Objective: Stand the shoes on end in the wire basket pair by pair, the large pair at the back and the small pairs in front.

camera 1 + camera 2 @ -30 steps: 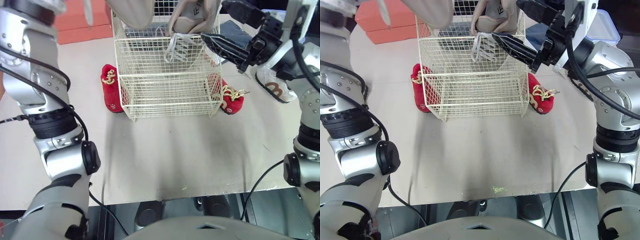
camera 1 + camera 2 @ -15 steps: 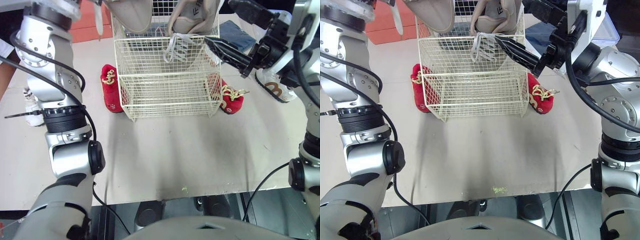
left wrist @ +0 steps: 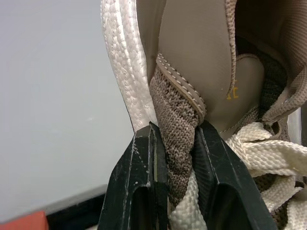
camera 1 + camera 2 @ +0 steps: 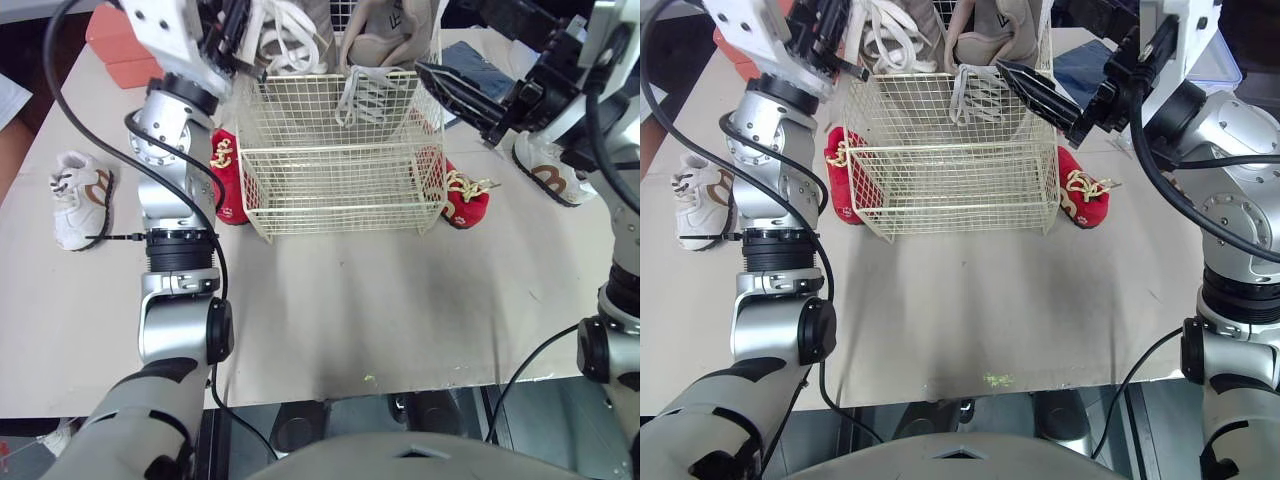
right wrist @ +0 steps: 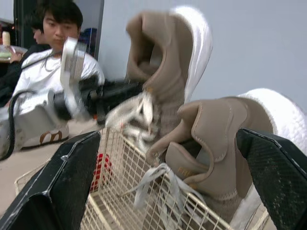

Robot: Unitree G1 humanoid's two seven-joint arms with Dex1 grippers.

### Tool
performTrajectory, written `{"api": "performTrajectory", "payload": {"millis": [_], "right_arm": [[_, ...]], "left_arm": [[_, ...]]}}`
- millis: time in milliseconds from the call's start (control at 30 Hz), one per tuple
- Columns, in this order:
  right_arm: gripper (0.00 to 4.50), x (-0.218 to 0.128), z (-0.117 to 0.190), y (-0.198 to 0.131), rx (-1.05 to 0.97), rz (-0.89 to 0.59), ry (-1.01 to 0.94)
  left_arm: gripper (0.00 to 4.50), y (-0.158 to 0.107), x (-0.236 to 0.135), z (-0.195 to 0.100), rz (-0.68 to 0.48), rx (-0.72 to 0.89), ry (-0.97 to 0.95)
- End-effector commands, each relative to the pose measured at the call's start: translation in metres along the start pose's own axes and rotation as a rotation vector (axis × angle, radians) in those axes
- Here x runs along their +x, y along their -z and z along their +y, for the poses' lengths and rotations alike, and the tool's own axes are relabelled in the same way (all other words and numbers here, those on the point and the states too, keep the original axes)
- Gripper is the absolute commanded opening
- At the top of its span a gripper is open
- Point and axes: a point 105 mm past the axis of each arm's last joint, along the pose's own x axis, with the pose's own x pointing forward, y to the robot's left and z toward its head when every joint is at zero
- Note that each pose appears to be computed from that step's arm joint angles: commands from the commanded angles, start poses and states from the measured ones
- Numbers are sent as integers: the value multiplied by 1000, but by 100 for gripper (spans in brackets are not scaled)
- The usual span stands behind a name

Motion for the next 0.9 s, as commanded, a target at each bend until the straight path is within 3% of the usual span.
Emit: {"api": "performTrajectory", "payload": {"millis": [33, 233, 267, 400, 500, 733, 900], "right_arm": [[450, -8, 2, -16, -38, -55, 5], [450, -13, 3, -11, -30, -30, 10], [450, -13, 3, -11, -29, -30, 11], [450, -11, 3, -10, -22, -34, 10], [450, -11, 3, -9, -23, -29, 9], [450, -15, -1, -4, -16, -7, 24], [450, -32, -21, 17, 2, 83, 131]], "left_arm": [[41, -14, 2, -6, -32, 40, 7], [41, -9, -9, -3, 2, 43, -49], [147, -2, -12, -3, 32, 39, -56], [330, 16, -17, -18, 128, -25, 11], [445, 11, -18, -16, 115, -85, -11], [445, -24, -34, -12, -21, -86, -10], [445, -33, -53, -23, -10, -116, 70]]}}
